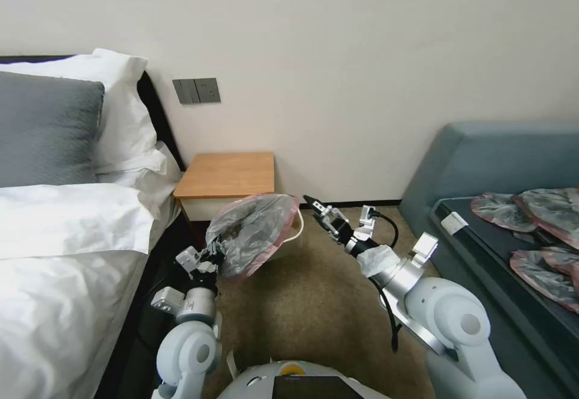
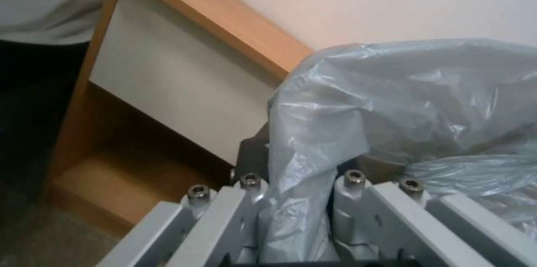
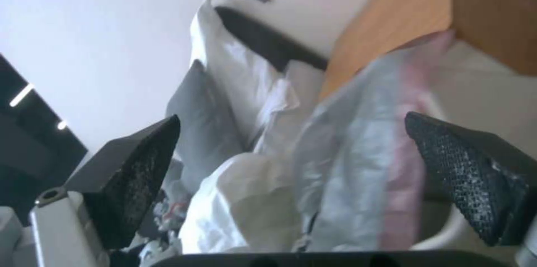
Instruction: Pick up the garbage bag from the table and place it over the trash can.
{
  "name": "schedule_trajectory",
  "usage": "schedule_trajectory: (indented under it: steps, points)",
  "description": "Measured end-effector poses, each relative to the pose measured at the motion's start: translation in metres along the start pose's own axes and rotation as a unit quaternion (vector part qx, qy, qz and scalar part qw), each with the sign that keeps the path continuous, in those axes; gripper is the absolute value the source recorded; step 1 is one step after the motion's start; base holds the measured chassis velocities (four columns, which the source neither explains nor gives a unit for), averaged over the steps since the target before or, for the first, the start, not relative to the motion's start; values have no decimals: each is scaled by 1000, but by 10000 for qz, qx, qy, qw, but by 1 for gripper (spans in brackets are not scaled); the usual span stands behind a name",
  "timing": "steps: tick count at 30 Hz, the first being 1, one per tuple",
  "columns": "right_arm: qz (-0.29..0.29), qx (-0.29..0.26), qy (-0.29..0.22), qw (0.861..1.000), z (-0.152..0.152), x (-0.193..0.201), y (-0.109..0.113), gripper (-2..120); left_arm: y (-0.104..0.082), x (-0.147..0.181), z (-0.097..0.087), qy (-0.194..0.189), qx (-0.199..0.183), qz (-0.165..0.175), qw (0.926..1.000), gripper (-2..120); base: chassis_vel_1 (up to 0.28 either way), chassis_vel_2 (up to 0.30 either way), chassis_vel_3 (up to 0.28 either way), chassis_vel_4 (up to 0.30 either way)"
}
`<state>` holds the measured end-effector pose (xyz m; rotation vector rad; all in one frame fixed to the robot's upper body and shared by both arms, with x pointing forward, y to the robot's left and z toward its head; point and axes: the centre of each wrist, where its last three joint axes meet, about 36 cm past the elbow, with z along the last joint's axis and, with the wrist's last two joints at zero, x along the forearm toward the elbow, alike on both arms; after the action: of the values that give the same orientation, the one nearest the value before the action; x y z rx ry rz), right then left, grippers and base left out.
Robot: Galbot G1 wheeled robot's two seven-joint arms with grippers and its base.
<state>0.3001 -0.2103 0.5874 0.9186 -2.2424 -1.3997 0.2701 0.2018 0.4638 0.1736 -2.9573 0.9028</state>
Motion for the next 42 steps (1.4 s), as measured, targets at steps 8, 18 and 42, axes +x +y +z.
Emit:
schedule_trajectory:
  steps: [8, 18, 42]
  points:
    - [124, -85, 631, 9979, 17, -13, 6, 100, 1, -6, 0, -156, -273, 5, 9995, 8, 0, 0, 0, 0]
    - [477, 358, 750, 9954, 32, -31, 8, 100, -2, -5, -4, -451, -643, 111, 9968, 8, 0, 0, 0, 0]
    - [1072, 652, 527, 9907, 26, -42, 6, 100, -8, 7, -9, -883, -1057, 428, 9895, 8, 0, 0, 0, 0]
